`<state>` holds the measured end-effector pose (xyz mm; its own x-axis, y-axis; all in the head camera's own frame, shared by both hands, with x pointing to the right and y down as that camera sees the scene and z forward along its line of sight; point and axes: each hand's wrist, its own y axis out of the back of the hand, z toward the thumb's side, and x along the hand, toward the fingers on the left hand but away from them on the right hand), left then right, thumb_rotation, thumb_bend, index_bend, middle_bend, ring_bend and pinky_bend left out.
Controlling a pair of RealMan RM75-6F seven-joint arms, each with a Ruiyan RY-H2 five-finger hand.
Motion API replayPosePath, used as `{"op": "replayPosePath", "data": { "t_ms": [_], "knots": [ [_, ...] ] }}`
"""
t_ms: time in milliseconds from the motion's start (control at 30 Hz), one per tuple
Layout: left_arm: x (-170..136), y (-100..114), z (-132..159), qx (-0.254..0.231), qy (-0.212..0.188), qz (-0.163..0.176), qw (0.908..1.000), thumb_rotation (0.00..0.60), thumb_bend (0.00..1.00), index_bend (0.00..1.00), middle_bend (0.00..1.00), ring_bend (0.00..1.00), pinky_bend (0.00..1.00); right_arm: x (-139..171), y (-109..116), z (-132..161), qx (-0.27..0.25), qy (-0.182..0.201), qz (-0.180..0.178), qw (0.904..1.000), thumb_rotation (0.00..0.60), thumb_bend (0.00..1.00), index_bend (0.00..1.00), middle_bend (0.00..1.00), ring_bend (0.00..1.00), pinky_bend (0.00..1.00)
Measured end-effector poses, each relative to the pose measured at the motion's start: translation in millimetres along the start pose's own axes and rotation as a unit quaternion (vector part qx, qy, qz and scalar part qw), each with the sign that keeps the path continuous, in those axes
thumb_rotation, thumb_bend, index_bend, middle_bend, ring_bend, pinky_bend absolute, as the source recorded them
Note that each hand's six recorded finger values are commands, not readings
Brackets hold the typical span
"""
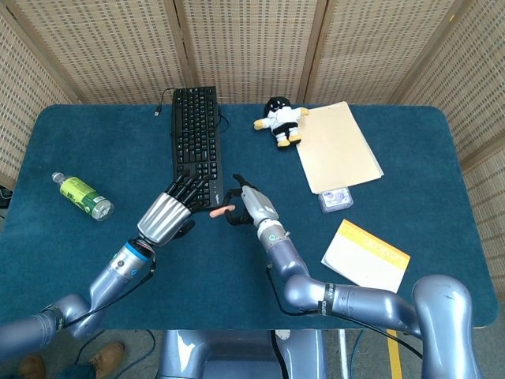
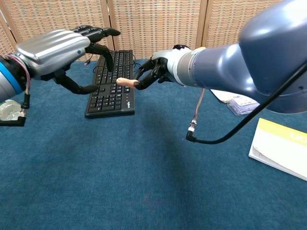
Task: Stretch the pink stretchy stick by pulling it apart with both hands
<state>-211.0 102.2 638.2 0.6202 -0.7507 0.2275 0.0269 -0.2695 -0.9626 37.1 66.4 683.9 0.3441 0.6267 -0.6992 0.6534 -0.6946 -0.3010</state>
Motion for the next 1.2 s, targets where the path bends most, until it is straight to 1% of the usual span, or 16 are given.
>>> {"op": "replayPosePath", "data": {
  "t_ms": [267,600,1067,1200],
  "knots": [
    [16,-12,14,0.0,-0.013,0.006,0.9999,0.6,0.33,0.42,0.0,0.0,0.0,2,-2,-3,0.002,0.001,0.008,1.0,0.6,0.65,0.69,0.05,0.0,0.0],
    [29,-15,32,-0.012,-0.022,0.019,0.9995,0.6,0.34,0.44,0.0,0.0,0.0,4,0,-2,0.002,0.003,0.009,1.0,0.6,0.65,0.69,0.05,0.0,0.0],
    [36,-17,32,-0.006,-0.013,0.029,0.9995,0.6,0.34,0.46,0.0,0.0,0.0,8,7,-4,0.0,0.002,0.005,1.0,0.6,0.66,0.69,0.05,0.0,0.0],
    [41,-17,36,-0.009,-0.014,0.032,0.9993,0.6,0.34,0.48,0.0,0.0,0.0,9,8,-5,0.001,0.002,0.006,1.0,0.6,0.66,0.69,0.05,0.0,0.0]
  ]
}}
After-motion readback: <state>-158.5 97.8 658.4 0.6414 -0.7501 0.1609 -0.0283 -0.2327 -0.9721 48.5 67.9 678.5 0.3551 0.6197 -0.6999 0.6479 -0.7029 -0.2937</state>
